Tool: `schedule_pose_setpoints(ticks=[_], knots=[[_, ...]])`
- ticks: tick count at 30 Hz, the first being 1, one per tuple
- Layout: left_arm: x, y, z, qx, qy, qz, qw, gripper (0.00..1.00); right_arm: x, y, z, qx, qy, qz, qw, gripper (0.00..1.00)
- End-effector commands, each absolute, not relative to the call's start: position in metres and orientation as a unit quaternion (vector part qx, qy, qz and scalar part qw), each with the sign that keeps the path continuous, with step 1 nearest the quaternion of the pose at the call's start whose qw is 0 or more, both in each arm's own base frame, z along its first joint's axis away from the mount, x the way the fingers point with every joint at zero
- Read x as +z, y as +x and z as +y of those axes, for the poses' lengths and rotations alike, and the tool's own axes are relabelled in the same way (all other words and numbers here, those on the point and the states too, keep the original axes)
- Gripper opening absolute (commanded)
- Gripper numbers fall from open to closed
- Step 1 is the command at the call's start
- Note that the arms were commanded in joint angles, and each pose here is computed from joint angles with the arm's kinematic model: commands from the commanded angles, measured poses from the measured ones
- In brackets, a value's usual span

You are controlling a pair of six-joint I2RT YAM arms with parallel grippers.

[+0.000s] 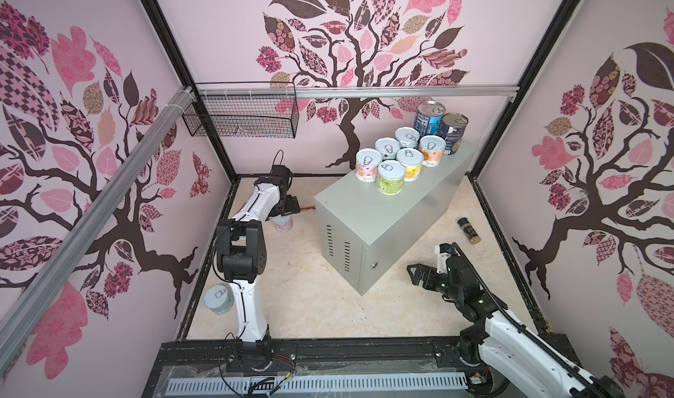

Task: Place and organize the canned foods onto the counter

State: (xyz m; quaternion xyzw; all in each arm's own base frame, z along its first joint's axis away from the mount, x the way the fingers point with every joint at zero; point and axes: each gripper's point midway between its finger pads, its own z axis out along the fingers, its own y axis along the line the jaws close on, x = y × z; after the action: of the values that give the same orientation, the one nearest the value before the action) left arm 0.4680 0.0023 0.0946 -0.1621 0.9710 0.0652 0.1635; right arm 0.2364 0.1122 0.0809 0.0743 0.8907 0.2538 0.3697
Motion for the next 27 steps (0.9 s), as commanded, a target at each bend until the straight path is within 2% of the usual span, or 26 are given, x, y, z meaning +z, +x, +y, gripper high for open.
schedule_pose_setpoints(ticks=[1, 16, 27], knots=[[0.096, 0.475, 0.011, 0.074, -0.174, 0.967, 0.169, 0.98, 0.093, 0.240, 0.114, 0.255, 0.066, 0.886, 0.381, 1.00], [0.058, 0.479, 0.013, 0.065, -0.184, 0.970, 0.146, 0.98, 0.092, 0.239, 0.111, 0.247, 0.069, 0.888, 0.381, 1.00], [0.044, 0.484, 0.016, 0.062, -0.189, 0.969, 0.149, 0.90, 0.091, 0.239, 0.111, 0.246, 0.069, 0.889, 0.381, 1.00]])
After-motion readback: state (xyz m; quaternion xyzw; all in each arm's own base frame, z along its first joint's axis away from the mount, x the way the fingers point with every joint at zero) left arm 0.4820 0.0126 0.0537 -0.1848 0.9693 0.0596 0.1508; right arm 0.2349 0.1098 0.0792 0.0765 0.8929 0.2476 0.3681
